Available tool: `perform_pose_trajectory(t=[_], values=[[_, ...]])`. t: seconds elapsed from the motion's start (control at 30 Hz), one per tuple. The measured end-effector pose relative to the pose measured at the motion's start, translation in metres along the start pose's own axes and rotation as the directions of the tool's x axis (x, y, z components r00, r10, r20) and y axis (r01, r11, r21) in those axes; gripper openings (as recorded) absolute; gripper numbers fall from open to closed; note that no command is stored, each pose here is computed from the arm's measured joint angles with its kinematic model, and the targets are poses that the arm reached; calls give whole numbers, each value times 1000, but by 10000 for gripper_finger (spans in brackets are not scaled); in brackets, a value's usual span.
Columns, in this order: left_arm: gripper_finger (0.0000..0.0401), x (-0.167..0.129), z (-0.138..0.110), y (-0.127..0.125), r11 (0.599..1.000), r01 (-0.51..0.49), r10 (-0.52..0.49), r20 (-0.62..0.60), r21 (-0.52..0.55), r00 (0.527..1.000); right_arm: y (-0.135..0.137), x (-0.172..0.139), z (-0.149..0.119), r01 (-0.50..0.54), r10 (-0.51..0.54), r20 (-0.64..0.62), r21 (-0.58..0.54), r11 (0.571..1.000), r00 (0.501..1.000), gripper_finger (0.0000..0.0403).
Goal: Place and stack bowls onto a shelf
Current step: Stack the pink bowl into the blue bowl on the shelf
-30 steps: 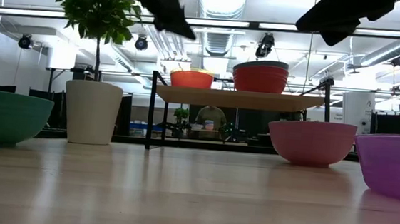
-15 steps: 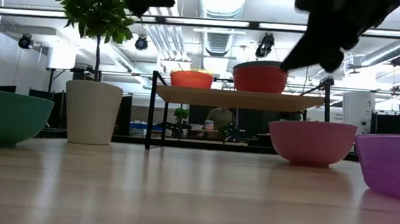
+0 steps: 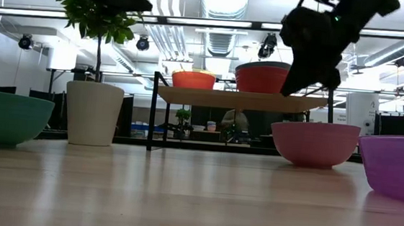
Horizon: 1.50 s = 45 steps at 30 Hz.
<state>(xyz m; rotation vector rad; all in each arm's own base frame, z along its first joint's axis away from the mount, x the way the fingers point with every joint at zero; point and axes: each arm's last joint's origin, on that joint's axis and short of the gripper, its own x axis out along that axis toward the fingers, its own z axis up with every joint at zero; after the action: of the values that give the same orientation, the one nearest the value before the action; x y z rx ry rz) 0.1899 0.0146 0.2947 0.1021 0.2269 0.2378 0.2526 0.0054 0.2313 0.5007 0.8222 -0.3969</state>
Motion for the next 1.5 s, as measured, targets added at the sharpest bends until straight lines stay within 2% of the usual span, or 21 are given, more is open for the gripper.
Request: perform_pose_trajectory(t=[0.2,0.43,0.57,0.83,0.97,1.13,1.4,1.5], values=[[1,-4,-8,0,1000,-6,6,-10,2,1000,12,-8,19,96,-95,-91,8,995,991,9],[1,-9,-5,2,1000,-7,7,6,-6,1000,20,3,28,241,-229,-283,8,970,931,17],[1,-9,-6,1,1000,-7,7,3,-10,1000,25,15,31,273,-261,-338,-12,962,904,52],[1,-9,-6,1,1000,-6,6,3,-10,1000,27,45,29,351,-333,-375,-21,936,865,148],[1,-8,-6,1,1000,-6,6,3,-10,1000,23,59,26,400,-377,-388,-24,916,841,165],[1,-8,-7,1,1000,-6,6,2,-5,1000,22,71,22,418,-398,-410,-46,907,820,142],[1,-8,-7,1,1000,-6,6,2,3,1000,23,73,22,416,-395,-410,-42,908,822,26],[1,-8,-7,1,1000,-6,6,2,5,1000,27,70,25,399,-378,-407,-35,916,831,14]])
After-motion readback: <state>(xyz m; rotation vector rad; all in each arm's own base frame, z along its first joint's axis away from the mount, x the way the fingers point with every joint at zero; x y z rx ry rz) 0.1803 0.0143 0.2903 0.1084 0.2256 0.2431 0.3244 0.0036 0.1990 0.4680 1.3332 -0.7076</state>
